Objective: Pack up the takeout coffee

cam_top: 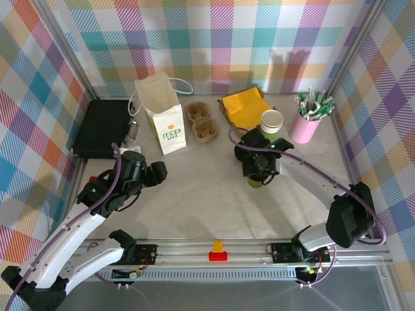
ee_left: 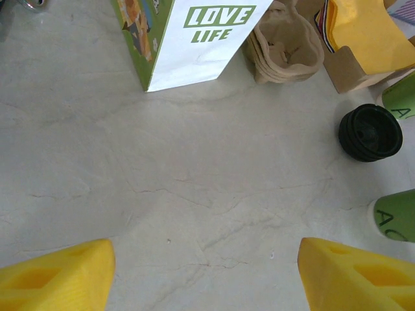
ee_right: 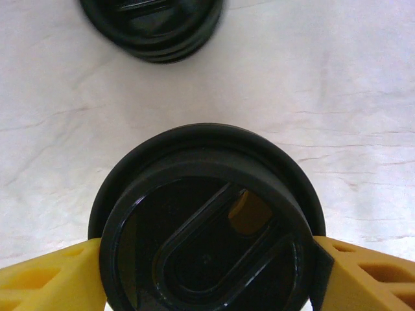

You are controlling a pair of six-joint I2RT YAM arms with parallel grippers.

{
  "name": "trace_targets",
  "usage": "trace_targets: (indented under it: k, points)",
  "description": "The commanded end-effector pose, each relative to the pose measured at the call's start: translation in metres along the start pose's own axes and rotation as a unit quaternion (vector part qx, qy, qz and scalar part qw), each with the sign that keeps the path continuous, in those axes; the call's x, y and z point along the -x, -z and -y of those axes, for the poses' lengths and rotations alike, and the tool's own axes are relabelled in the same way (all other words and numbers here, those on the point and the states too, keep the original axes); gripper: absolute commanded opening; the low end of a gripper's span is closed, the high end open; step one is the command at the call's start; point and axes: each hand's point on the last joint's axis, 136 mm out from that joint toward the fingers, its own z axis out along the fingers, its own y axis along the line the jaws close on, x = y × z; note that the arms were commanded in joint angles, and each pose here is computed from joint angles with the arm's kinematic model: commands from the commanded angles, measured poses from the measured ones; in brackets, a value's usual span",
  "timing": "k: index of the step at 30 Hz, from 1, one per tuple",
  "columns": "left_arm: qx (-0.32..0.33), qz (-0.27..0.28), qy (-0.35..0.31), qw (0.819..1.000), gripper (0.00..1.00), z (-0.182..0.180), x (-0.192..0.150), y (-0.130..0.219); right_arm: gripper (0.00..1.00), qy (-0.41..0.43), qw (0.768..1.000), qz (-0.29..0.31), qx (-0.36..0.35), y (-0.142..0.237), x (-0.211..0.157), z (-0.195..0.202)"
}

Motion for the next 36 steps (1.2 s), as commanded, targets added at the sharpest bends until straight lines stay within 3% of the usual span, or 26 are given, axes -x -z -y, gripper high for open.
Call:
trace_targets:
  k: [1,17,27,36]
  points:
    - [0.000,0.012,0.002,1.000,0.74,0.000,0.008,0.007,0.76,-0.014,1.000,0.007,-0.008,-0.003,0.006,0.030]
    - [0.002,0.014,0.002,1.000,0.74,-0.003,0.009,0.014,0.75,-0.157,0.985,0.045,-0.046,-0.032,0.045,0.143]
    - [0.004,0.014,0.001,1.000,0.74,-0.004,0.008,0.013,0.75,-0.197,0.976,0.044,-0.081,-0.044,0.060,0.187]
    - [0.004,0.015,0.005,1.000,0.74,-0.003,0.009,0.012,0.76,-0.219,0.970,0.054,-0.090,-0.044,0.069,0.204]
